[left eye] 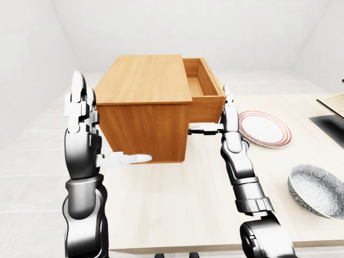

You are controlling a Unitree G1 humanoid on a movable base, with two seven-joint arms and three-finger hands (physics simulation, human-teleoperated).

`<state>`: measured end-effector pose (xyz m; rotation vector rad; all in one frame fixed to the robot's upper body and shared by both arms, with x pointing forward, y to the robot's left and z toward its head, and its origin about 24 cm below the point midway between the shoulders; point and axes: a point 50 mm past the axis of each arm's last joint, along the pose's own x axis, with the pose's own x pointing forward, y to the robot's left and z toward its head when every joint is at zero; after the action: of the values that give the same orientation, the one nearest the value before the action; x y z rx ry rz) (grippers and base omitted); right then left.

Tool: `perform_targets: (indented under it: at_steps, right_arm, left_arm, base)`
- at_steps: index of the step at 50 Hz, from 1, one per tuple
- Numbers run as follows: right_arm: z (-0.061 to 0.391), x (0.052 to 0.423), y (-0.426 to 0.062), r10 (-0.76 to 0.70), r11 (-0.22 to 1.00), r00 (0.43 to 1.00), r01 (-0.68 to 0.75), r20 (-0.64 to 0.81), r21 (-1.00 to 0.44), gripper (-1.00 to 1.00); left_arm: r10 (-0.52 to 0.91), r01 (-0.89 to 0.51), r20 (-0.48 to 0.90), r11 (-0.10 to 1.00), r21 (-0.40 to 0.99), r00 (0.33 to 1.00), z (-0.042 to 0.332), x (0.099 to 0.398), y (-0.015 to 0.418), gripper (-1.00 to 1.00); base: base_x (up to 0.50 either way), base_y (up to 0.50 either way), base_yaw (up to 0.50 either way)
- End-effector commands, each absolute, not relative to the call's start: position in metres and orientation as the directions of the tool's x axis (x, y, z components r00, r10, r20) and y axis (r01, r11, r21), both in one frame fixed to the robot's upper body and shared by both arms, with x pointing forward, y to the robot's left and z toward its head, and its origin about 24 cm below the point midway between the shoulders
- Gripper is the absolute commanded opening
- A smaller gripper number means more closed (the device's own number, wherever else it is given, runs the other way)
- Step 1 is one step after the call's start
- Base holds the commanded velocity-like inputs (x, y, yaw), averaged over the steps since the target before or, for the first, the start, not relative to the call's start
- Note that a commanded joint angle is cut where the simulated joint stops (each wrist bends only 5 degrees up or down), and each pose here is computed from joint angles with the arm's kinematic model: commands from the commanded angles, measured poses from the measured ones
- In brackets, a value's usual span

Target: Close the top drawer of the cabinet.

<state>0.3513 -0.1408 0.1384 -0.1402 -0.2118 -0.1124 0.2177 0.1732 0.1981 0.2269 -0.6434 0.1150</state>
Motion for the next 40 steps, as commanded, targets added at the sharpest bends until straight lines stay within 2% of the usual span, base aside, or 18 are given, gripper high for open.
perform_targets:
  at_steps: [1,27,34,40]
  right_arm:
    - [0.133,0.35,-0.12,-0.011,0.99,0.981,0.039,0.195,-0.136,1.0]
    - [0.141,0.343,-0.104,0.047,0.99,0.97,-0.013,0.237,-0.141,1.0]
    - [0.127,0.344,-0.098,0.058,0.989,0.982,-0.031,0.181,-0.145,1.0]
    - [0.13,0.343,-0.094,0.072,0.989,0.978,-0.044,0.196,-0.144,1.0]
  left_arm:
    - [0.032,-0.163,0.599,0.972,0.166,0.8,0.197,0.219,0.173,1.0]
    - [0.033,-0.162,0.59,0.973,0.167,0.807,0.194,0.22,0.173,1.0]
    - [0.031,-0.161,0.596,0.973,0.167,0.802,0.196,0.219,0.173,1.0]
    - [0.032,-0.162,0.598,0.973,0.164,0.801,0.196,0.219,0.173,1.0]
  base:
    - [0.01,0.0,0.0]
    - [0.0,0.0,0.0]
    - [0.0,0.0,0.0]
    - [0.0,0.0,0.0]
